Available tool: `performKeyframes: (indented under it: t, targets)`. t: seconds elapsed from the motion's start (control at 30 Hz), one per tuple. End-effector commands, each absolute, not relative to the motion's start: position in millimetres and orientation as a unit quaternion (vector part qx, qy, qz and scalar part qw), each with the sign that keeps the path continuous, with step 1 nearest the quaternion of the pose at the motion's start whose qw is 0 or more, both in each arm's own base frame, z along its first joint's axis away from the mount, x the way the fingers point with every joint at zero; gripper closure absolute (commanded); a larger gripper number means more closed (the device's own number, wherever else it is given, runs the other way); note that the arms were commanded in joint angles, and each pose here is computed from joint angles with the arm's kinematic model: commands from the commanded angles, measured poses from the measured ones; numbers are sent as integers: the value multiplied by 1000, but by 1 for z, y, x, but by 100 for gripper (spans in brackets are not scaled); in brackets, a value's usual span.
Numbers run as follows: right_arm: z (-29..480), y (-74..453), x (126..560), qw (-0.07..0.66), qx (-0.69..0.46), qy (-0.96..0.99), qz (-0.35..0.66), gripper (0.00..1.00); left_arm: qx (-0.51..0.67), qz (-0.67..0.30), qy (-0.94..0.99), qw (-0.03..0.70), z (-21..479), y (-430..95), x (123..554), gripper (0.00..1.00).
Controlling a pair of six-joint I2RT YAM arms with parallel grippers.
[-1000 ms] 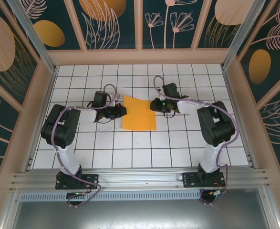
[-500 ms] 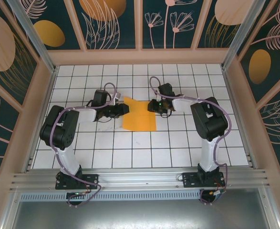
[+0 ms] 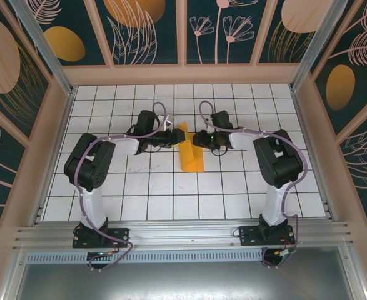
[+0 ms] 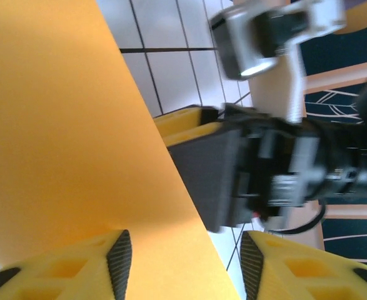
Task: Fold a paper plane with a square sheet of paper (fold left side to right side)
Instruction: First fold in half a square sheet of paper at the center of the table.
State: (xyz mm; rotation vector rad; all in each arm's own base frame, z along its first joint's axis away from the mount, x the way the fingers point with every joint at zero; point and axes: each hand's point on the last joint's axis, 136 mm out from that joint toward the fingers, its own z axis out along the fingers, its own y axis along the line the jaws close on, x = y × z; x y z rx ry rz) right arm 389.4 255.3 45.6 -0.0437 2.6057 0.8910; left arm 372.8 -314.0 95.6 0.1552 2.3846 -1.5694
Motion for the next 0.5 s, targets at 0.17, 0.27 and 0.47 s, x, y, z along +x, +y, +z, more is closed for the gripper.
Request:
performKeyframes:
  t: [0.17,0.27,0.47]
  targets:
    - [123,258,394,247,-17,875,417,43,53,-535,832,134,84,-317,375,69]
    - [123,274,387,214,-23,861,461,43,53,-533,834,133,82,-317,374,75]
    - [106,296,382,168,-27,863,476,46,50,-525,839,134,79,-315,374,76]
